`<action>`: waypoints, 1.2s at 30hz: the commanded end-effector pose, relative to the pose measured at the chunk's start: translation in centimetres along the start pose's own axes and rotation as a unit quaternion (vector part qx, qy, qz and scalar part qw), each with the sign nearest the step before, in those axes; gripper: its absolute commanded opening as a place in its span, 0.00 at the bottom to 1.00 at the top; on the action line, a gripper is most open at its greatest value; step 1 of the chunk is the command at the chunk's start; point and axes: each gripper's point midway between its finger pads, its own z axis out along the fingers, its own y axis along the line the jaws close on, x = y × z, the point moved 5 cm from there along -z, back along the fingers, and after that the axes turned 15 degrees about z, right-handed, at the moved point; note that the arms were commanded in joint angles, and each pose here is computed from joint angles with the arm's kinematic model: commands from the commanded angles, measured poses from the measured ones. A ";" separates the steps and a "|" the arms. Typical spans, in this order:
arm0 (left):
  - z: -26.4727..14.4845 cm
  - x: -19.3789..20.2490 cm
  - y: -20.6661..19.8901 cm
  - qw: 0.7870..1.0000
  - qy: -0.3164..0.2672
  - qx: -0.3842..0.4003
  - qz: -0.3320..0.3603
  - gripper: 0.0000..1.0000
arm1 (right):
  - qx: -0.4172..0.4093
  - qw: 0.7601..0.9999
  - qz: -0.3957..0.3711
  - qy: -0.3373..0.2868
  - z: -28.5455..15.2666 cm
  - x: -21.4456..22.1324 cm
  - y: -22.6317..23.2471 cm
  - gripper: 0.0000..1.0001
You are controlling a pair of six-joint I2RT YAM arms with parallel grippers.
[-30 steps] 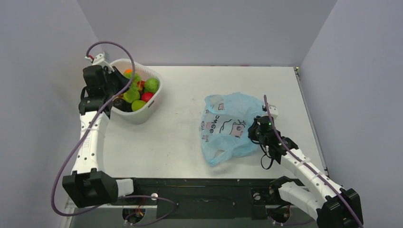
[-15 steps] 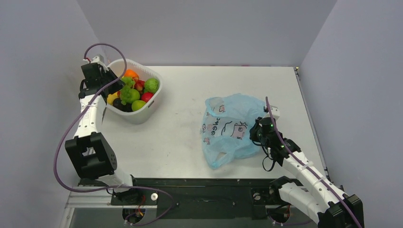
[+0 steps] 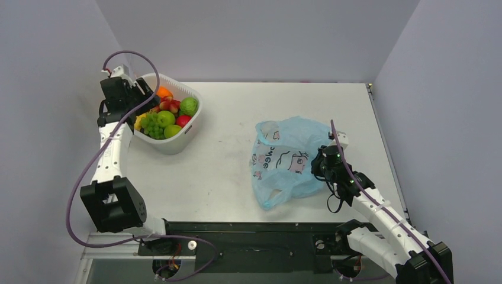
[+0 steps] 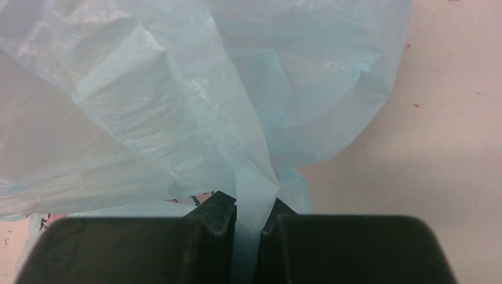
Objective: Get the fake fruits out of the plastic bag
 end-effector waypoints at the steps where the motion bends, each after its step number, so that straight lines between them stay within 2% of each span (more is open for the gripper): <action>1: -3.8 -1.7 -4.6 0.996 -0.050 0.060 0.049 0.60 | -0.007 1.000 0.003 -0.030 -0.6 -2.1 1.1 0.00; 5: -5.4 3.7 -11.3 0.982 -0.003 0.163 0.097 0.60 | -0.005 1.000 -0.006 -0.029 -0.8 -2.5 1.3 0.00; 9: -8.1 8.6 -15.3 0.960 0.038 0.247 0.129 0.61 | -0.001 0.999 -0.020 -0.029 -1.4 -2.8 1.3 0.00; 14: -12.3 11.8 -16.7 0.937 0.051 0.311 0.152 0.61 | 0.010 0.999 -0.026 -0.037 -1.9 -3.4 1.1 0.00; 21: -16.5 13.8 -14.7 0.919 0.063 0.326 0.212 0.65 | 0.050 0.995 -0.031 -0.075 -2.5 -6.7 2.1 0.03; 23: -17.1 14.2 -14.5 0.914 0.057 0.334 0.222 0.66 | 0.064 0.993 -0.035 -0.094 -2.6 -8.4 2.7 0.08; 25: -17.9 14.3 -14.8 0.908 0.038 0.356 0.216 0.68 | 0.092 0.988 -0.032 -0.118 -2.3 -10.7 3.4 0.19; 26: -18.2 14.4 -14.9 0.906 0.020 0.366 0.212 0.69 | 0.117 0.984 -0.024 -0.130 -1.6 -12.3 3.4 0.29; 29: -19.7 14.7 -15.5 0.897 0.001 0.404 0.179 0.70 | 0.169 0.976 -0.014 -0.139 -0.5 -15.3 3.1 0.46; 30: -20.3 14.6 -15.5 0.895 -0.010 0.411 0.174 0.70 | 0.182 0.972 -0.018 -0.149 -0.3 -16.7 3.3 0.69; 32: -21.6 14.5 -15.6 0.891 -0.021 0.426 0.156 0.71 | 0.188 0.968 -0.036 -0.160 -1.0 -18.0 3.6 0.83; 36: -23.6 13.8 -15.2 0.900 -0.052 0.416 0.122 0.74 | 0.170 0.968 -0.032 -0.179 -4.2 -18.4 3.5 0.86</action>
